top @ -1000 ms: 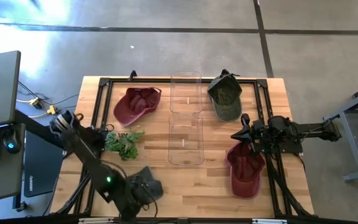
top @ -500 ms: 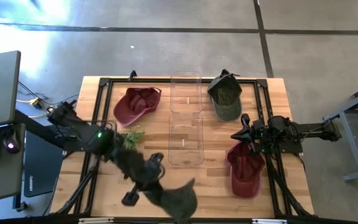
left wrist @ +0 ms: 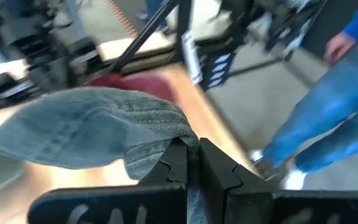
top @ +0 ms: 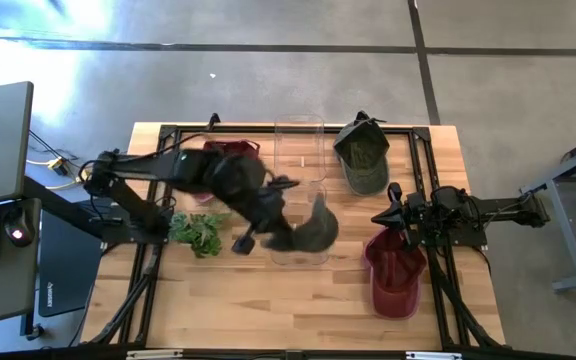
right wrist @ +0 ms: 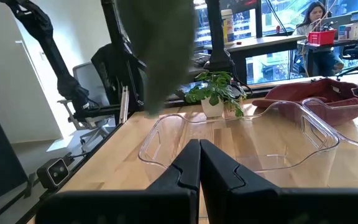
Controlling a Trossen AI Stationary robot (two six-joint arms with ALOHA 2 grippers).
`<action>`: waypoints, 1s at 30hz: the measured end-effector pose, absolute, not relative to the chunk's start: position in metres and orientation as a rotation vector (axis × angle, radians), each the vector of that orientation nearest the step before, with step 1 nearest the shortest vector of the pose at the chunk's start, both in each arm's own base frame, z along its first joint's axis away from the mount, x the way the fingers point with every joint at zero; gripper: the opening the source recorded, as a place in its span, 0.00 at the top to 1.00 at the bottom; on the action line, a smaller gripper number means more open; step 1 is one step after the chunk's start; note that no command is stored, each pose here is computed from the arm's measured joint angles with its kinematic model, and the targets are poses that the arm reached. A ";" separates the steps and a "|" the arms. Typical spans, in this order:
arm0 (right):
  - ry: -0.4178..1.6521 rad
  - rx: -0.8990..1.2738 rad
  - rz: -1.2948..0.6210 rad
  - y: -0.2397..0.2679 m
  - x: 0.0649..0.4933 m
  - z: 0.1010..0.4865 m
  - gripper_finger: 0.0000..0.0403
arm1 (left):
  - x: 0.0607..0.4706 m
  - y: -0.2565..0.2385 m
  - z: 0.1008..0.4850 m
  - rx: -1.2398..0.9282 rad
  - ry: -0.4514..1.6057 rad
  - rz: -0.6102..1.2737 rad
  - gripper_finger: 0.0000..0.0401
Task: Pick & Place hat
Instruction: Put the bottom black cap into the bottom transparent bin
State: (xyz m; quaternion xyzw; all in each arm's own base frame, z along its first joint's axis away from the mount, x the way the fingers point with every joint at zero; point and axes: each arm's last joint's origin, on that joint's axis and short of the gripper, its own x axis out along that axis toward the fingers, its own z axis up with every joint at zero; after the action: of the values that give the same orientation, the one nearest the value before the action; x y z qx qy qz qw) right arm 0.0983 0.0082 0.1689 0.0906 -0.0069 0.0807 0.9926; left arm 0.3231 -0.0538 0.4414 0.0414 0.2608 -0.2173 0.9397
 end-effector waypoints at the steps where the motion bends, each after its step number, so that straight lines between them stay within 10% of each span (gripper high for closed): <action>1: -0.014 0.182 0.162 0.008 0.098 0.169 1.00 | 0.325 -0.046 0.438 0.108 0.555 -0.431 0.99; 30: -0.013 0.182 0.161 0.008 0.098 0.169 1.00 | 0.385 0.021 0.343 0.685 0.949 -0.394 0.98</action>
State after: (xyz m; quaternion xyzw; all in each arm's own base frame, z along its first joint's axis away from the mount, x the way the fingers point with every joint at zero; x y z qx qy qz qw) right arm 0.0983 0.0082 0.1688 0.0906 -0.0065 0.0804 0.9926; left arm 0.3847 0.0213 0.3435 0.3210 0.4450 -0.1849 0.8153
